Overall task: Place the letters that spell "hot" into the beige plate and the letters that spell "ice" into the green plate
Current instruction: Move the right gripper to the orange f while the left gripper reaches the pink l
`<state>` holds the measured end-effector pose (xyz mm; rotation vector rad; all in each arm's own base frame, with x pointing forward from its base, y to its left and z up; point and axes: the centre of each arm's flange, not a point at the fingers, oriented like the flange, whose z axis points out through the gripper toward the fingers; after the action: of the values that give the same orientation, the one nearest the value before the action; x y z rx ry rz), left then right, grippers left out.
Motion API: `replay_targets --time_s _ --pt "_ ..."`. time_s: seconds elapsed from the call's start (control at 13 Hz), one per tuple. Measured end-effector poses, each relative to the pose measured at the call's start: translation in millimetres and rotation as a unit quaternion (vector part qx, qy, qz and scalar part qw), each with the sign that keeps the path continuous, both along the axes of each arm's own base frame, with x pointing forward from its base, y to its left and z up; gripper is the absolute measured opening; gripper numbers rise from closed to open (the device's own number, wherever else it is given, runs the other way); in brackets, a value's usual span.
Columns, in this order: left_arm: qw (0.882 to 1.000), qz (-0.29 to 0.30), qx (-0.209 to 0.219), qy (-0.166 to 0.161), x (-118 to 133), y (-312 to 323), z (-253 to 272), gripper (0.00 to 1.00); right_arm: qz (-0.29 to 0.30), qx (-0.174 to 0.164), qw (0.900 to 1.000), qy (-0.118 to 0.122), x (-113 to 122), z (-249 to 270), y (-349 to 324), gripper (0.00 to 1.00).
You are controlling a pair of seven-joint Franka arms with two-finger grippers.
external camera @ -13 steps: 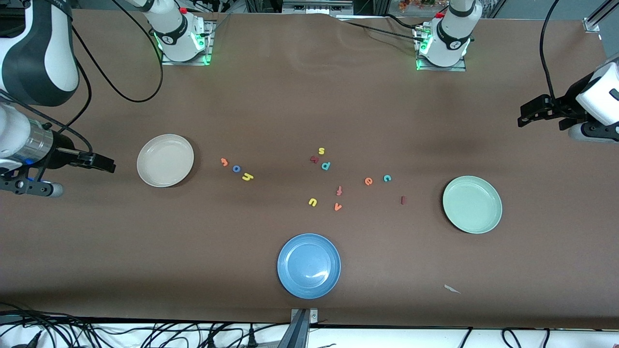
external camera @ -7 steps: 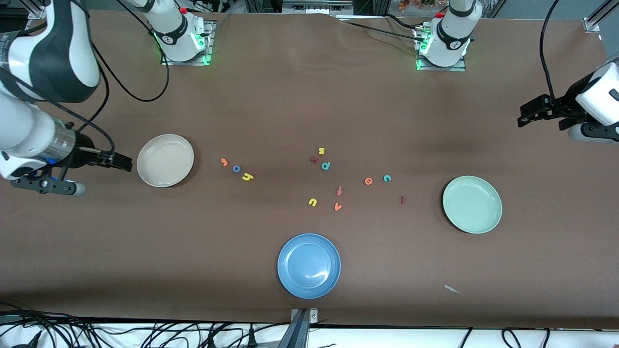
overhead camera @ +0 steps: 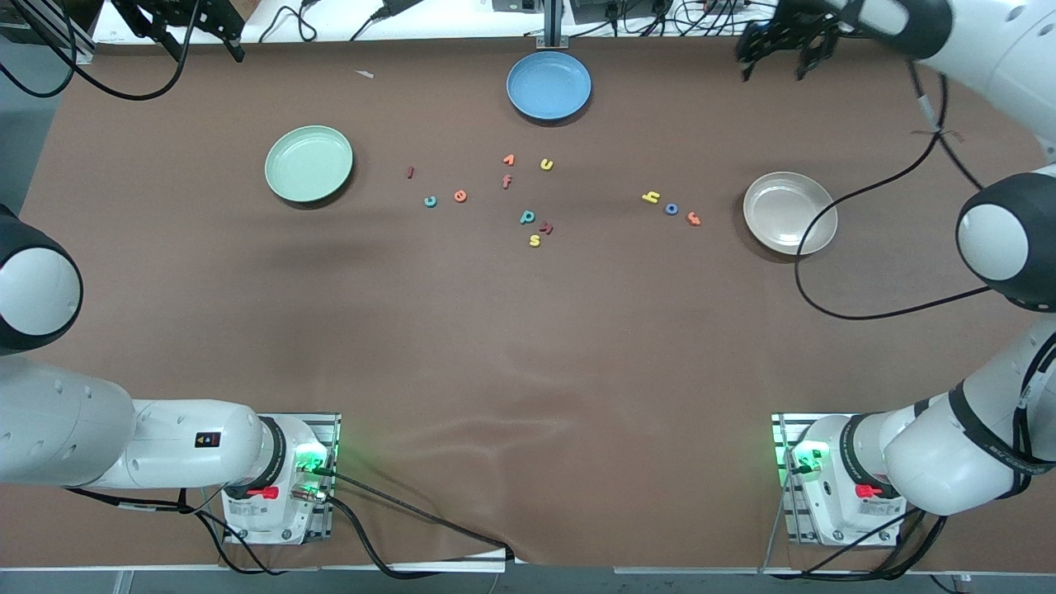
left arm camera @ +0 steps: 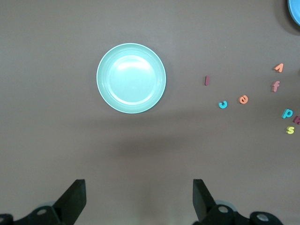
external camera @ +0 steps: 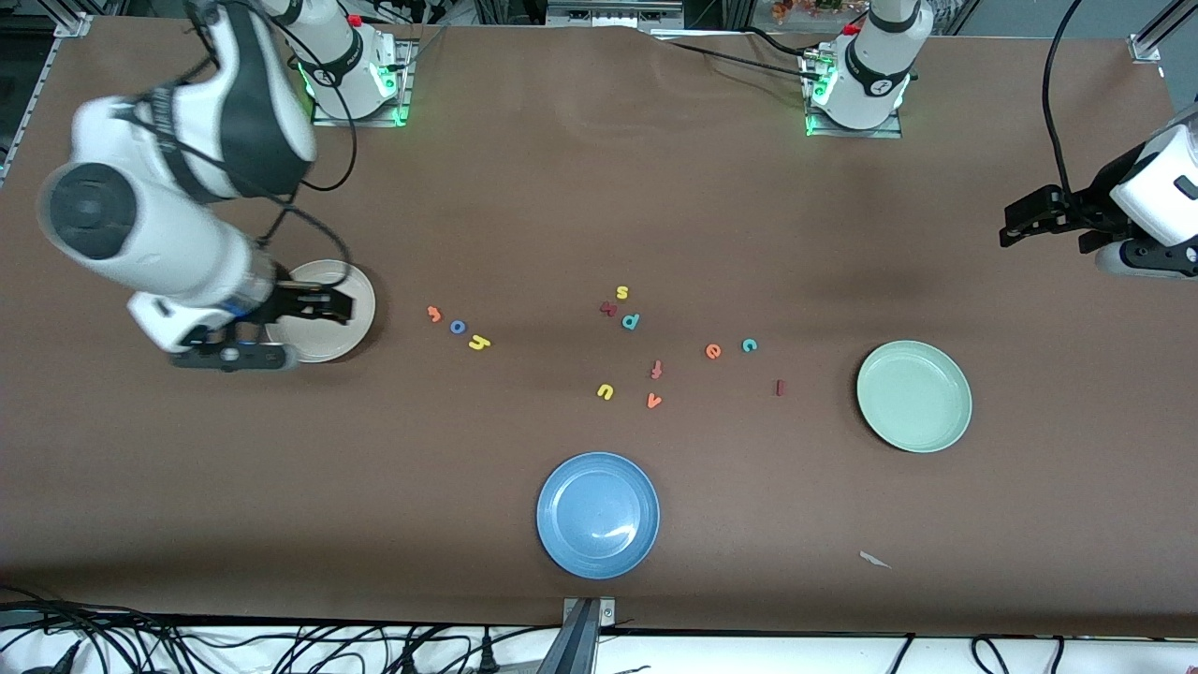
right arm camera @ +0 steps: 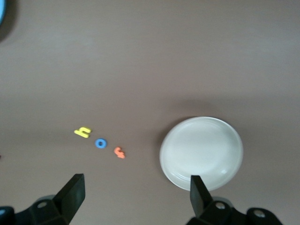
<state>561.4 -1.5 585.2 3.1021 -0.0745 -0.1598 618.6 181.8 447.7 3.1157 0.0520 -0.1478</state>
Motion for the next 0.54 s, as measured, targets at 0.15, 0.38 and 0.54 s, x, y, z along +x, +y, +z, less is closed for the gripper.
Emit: replay_targets --time_s 0.15,0.38,0.54 --pt "1.000 -0.002 0.000 0.001 0 -3 -2 1.00 0.022 0.004 1.000 0.001 -9 -24 26 1.00" --pt "1.000 -0.005 0.000 0.000 2 -11 -4 1.00 0.062 0.010 0.998 -0.005 -17 -59 31 0.96" --pt "1.000 0.000 0.001 0.000 2 -22 -7 1.00 0.082 0.013 0.997 -0.005 -26 -85 36 0.96"
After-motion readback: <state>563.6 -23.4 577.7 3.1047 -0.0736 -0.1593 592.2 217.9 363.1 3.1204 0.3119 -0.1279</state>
